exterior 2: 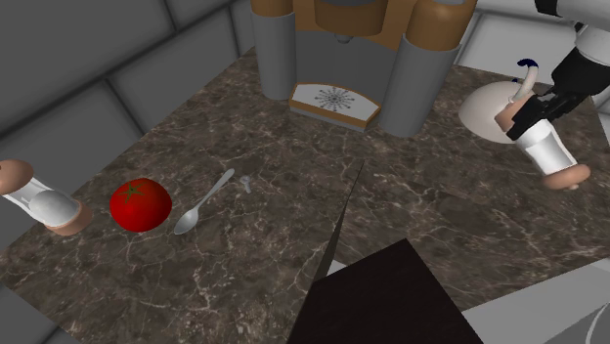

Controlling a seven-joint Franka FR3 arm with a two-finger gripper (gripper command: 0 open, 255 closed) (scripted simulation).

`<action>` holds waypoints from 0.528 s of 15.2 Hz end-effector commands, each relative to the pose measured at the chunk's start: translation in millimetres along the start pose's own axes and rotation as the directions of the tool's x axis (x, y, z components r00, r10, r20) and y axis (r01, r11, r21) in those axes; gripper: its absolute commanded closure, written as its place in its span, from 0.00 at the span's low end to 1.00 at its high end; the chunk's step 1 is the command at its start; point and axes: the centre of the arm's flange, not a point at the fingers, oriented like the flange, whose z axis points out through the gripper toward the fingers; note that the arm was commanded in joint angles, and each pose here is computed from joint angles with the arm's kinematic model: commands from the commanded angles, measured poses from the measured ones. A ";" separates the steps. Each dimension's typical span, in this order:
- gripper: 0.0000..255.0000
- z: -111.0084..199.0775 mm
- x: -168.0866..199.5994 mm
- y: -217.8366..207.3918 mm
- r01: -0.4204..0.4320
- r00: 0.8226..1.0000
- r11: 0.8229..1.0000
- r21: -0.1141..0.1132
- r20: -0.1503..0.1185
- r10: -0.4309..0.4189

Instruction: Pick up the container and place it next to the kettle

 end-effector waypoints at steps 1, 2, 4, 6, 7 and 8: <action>1.00 10.5 -0.8 0.6 0.000 1.000 1.000 0.000 0.000 0.000; 1.00 15.8 -1.0 0.7 0.000 1.000 1.000 0.000 0.000 0.000; 1.00 26.3 -1.5 1.0 0.000 1.000 1.000 0.000 0.000 0.000; 1.00 36.9 -1.9 1.3 0.000 1.000 1.000 0.000 0.000 0.000; 1.00 42.1 -2.1 1.4 0.000 1.000 1.000 0.000 0.000 0.000; 1.00 47.4 -2.4 1.5 0.000 1.000 1.000 0.000 0.000 0.000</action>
